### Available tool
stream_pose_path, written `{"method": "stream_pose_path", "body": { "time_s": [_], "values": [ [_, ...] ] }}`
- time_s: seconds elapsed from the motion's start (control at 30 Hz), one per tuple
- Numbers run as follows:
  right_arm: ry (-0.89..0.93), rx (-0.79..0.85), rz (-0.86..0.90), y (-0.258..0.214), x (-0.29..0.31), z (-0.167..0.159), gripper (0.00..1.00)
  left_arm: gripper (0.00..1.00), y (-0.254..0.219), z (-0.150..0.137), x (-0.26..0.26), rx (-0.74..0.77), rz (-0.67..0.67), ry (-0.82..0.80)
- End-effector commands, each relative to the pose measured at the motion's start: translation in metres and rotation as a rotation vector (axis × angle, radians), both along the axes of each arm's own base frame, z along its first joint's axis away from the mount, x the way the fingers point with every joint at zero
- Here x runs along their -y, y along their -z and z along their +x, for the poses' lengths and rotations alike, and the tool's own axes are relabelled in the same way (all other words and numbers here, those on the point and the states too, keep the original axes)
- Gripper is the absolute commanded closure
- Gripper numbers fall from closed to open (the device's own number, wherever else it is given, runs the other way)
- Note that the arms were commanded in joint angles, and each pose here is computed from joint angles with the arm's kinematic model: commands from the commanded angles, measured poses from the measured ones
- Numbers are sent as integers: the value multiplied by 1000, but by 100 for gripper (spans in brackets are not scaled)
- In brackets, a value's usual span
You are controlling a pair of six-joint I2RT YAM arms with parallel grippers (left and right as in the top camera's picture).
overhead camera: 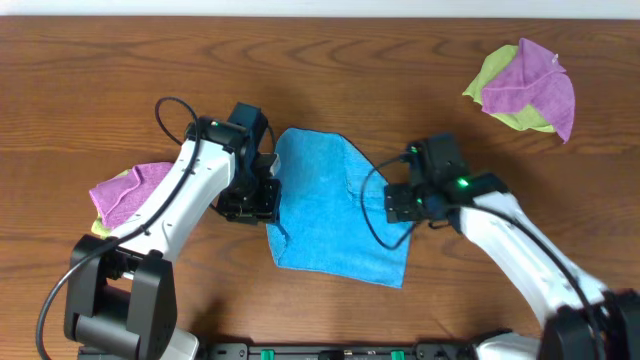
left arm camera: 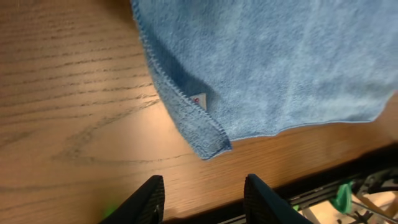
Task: Fold the cloth
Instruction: 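Lay the blue cloth flat, right gripper pulling its right edge outward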
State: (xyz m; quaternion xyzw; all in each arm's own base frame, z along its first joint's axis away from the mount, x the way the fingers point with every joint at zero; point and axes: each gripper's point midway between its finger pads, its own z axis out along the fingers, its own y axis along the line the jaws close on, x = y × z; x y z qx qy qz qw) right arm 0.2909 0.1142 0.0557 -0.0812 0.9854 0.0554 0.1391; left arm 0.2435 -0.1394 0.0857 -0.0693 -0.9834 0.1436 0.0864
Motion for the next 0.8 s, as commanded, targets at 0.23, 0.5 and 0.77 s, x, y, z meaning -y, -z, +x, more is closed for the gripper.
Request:
{"method": "stream_pose_path", "body": {
  "time_s": [0.23, 0.5, 0.77],
  "values": [
    [-229, 128, -162, -18, -38, 37, 14, 56, -34, 25, -4, 87, -71, -55],
    [-309, 114, -209, -4, -57, 44, 20, 56, -36, 25, -7, 82, -93, -56],
    [-378, 74, -229, 17, -80, 42, 21, 56, -36, 23, -7, 73, -91, -57]
  ]
}}
